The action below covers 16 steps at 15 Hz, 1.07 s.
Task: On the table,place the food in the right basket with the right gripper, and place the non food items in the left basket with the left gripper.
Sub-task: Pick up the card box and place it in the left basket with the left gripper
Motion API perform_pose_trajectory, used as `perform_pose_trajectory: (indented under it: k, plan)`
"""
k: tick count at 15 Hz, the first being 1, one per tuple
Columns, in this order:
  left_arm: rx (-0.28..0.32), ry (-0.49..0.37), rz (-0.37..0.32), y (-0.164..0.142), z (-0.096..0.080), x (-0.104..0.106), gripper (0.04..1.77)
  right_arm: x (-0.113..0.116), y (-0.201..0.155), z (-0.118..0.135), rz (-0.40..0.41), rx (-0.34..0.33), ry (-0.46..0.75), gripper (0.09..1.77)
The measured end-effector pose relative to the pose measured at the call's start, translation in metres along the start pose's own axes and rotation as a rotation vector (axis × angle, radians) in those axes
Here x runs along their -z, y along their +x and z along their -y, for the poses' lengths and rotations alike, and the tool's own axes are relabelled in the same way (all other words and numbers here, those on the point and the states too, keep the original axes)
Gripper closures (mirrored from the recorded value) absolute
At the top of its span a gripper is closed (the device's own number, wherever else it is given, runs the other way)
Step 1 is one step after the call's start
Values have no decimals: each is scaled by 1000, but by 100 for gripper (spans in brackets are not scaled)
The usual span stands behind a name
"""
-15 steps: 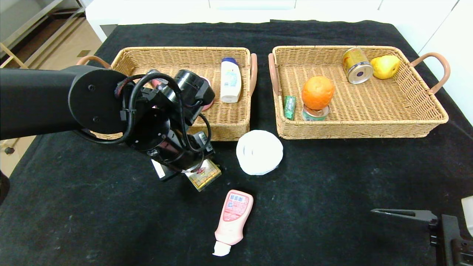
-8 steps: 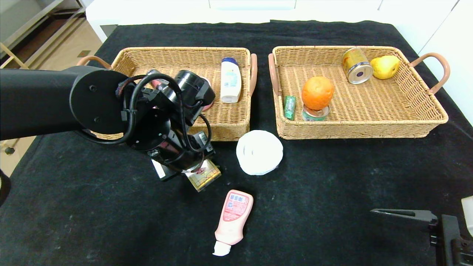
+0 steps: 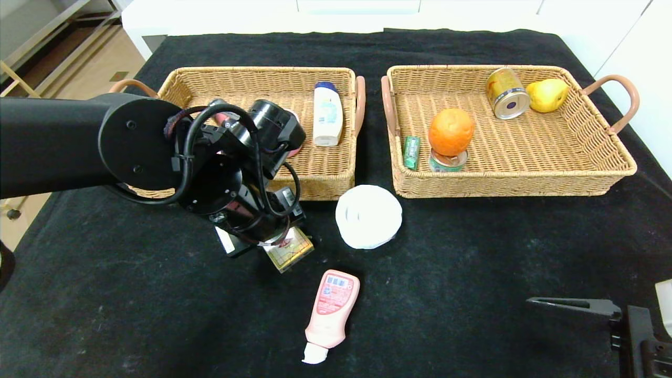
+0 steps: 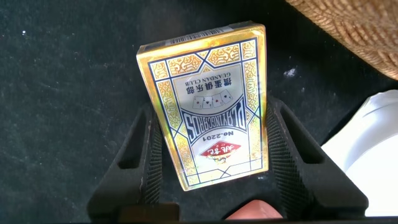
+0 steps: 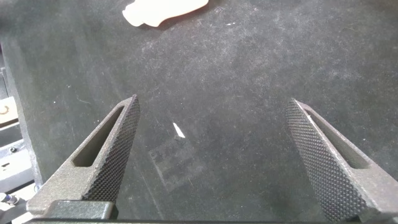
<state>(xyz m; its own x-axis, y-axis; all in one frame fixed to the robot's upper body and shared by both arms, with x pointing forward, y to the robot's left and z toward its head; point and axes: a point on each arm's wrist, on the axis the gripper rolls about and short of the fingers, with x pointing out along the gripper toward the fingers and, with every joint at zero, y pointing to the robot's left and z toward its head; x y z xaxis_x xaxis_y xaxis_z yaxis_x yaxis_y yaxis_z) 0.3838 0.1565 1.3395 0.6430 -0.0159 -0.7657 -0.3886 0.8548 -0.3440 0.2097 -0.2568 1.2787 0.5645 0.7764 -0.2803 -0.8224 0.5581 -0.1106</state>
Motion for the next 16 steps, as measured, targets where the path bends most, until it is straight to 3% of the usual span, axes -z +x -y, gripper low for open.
perform_pose_trajectory:
  k: [7,16]
  plan:
    - [31,35,7,-21,-2,8,78,1,0,0,-2,-2,1,15]
    - [103,123,68,-74,-23,15,79,1,-1,-1,-3,-3,-8,15]
